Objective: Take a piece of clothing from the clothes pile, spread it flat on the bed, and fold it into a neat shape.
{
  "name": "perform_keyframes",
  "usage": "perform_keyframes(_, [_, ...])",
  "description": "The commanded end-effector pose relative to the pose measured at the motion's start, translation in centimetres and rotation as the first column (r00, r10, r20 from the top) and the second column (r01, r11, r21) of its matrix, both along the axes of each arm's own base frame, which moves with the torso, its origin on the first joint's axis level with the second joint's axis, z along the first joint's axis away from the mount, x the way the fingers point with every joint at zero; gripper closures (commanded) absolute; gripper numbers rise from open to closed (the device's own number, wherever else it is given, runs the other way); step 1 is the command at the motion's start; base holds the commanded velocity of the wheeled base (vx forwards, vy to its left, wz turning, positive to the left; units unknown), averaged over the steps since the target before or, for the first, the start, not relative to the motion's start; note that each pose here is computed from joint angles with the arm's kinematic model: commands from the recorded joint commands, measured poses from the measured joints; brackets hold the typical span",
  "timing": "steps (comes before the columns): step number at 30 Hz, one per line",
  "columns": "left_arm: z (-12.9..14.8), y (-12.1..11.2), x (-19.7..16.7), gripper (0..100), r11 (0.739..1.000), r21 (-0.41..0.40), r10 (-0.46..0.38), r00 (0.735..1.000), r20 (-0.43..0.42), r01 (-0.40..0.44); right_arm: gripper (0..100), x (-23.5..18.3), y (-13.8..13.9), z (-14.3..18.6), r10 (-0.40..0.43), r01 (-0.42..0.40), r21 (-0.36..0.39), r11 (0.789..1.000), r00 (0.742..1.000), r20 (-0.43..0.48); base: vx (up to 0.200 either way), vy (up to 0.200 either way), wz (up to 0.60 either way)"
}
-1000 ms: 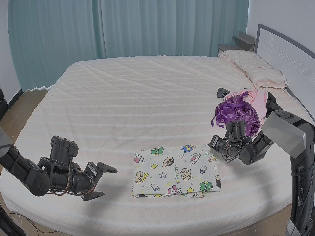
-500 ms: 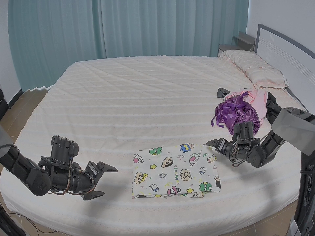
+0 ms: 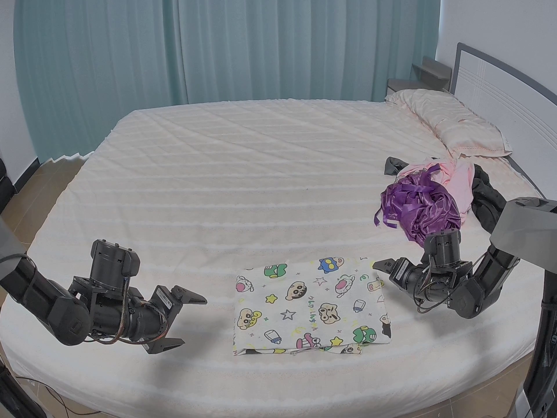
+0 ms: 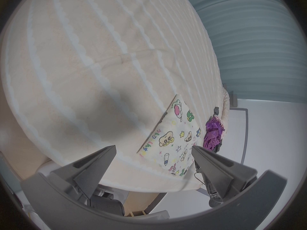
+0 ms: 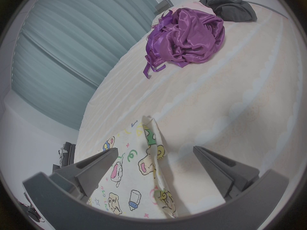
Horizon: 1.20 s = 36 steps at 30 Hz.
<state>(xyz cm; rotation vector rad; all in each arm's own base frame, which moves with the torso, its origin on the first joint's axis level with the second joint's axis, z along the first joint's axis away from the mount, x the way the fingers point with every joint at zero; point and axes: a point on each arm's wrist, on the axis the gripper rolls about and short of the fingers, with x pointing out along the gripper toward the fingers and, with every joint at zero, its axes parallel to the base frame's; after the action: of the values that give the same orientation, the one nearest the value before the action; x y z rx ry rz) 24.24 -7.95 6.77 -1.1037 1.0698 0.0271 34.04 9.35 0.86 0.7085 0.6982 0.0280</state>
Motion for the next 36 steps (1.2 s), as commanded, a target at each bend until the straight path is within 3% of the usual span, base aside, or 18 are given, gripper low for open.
perform_keyframes(1, [-0.2,0.0,0.1,0,1.000,0.007,0.003,1.000,-0.005,-0.003,0,-0.7,-0.1,-0.1,0.004,-0.004,-0.004,1.000,1.000,-0.003,0.000,0.000,0.00])
perform_keyframes(11, [-0.3,-0.2,0.1,0,1.000,-0.003,0.008,1.000,0.002,-0.008,0,-0.9,-0.1,-0.3,0.011,-0.011,-0.013,1.000,1.000,-0.011,0.000,0.000,0.00])
perform_keyframes(20, [-0.5,-0.9,-0.4,0,1.000,0.004,-0.029,1.000,-0.009,0.029,0,-1.7,-0.2,-0.7,0.056,-0.058,-0.059,0.997,0.998,-0.026,0.000,-0.200,0.00])
perform_keyframes(23, [-0.6,-1.0,-0.5,0,0.999,0.004,-0.034,0.999,-0.008,0.034,0,-1.8,-0.2,-0.7,0.063,-0.064,-0.066,0.996,0.998,-0.027,0.000,0.000,0.00])
perform_keyframes(30, [-0.4,-1.1,-0.3,0,0.999,0.003,-0.037,0.999,0.003,0.037,0,-2.5,0.9,-1.1,0.144,-0.146,-0.051,0.988,0.988,-0.049,0.000,0.000,0.00])
perform_keyframes(36, [-0.1,-2.0,1.1,0,0.998,0.044,-0.048,0.996,0.071,0.045,0,-3.1,2.6,-1.9,0.222,-0.225,-0.037,0.974,0.972,-0.074,0.000,0.000,0.00])
